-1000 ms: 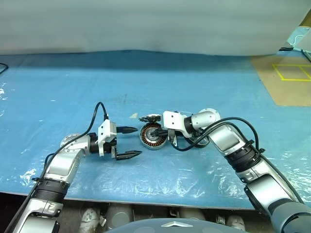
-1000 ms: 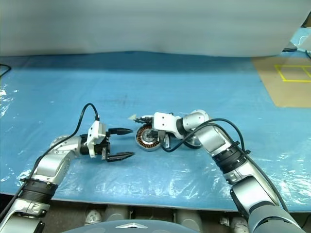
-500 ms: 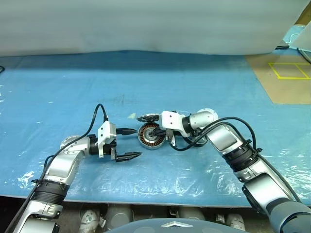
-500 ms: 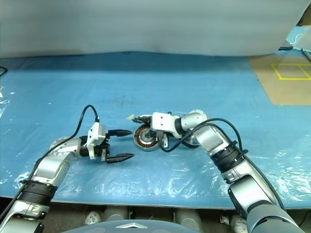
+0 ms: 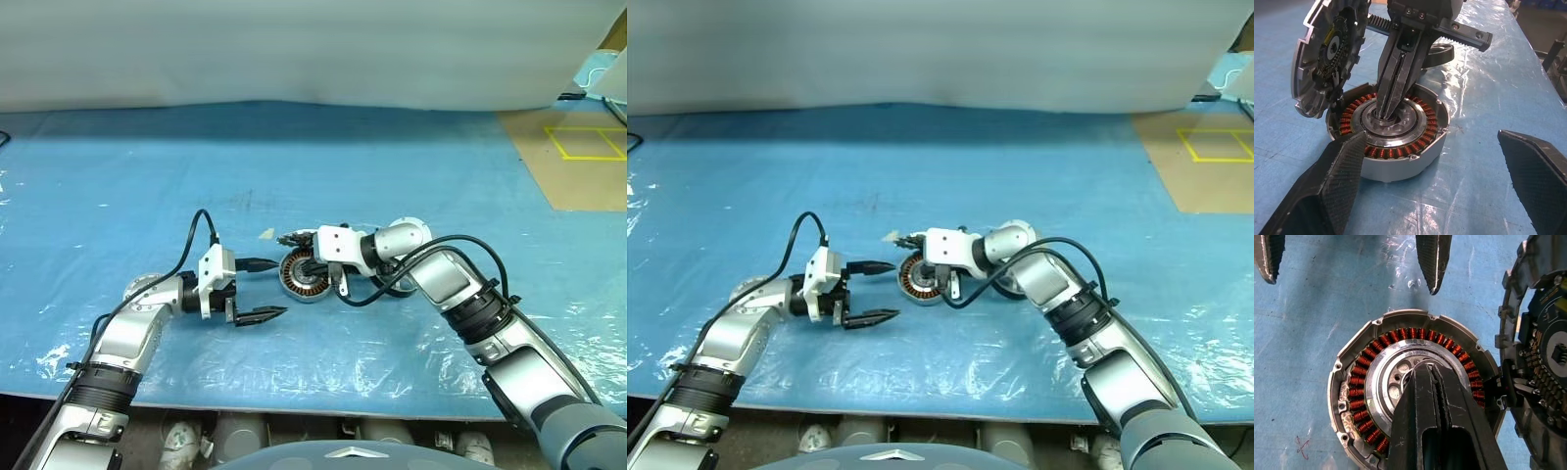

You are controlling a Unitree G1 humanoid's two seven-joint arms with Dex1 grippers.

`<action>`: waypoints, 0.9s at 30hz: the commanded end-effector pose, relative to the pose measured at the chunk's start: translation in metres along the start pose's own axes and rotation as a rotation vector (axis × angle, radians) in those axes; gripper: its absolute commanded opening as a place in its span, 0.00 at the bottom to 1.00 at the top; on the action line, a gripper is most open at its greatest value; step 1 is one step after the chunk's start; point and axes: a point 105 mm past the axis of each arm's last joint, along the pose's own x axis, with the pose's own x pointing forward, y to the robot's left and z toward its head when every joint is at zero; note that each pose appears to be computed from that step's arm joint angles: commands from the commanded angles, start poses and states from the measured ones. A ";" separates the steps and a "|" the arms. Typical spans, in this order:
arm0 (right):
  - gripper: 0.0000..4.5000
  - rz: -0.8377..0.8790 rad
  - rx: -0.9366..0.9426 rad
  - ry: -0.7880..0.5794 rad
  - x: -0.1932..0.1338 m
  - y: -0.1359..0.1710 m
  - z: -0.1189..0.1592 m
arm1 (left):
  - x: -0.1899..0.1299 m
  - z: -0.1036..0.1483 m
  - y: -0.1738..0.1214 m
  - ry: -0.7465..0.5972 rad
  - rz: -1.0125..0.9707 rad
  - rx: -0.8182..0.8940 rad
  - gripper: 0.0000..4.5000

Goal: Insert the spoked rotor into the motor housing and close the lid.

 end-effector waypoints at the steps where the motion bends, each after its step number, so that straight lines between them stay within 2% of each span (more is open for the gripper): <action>1: 0.01 0.010 0.003 0.041 -0.005 0.003 -0.012 | 0.001 0.007 0.000 -0.014 -0.003 0.036 1.00; 13: 0.01 0.021 -0.030 0.028 0.003 0.006 -0.005 | 0.001 0.006 0.002 -0.015 -0.008 0.036 1.00; 22: 0.01 0.028 0.168 -0.172 -0.026 -0.007 0.024 | -0.001 0.009 0.002 -0.033 0.009 0.021 1.00; 27: 0.01 0.026 0.230 -0.223 -0.025 -0.001 0.029 | -0.003 0.010 0.002 -0.035 0.011 0.022 1.00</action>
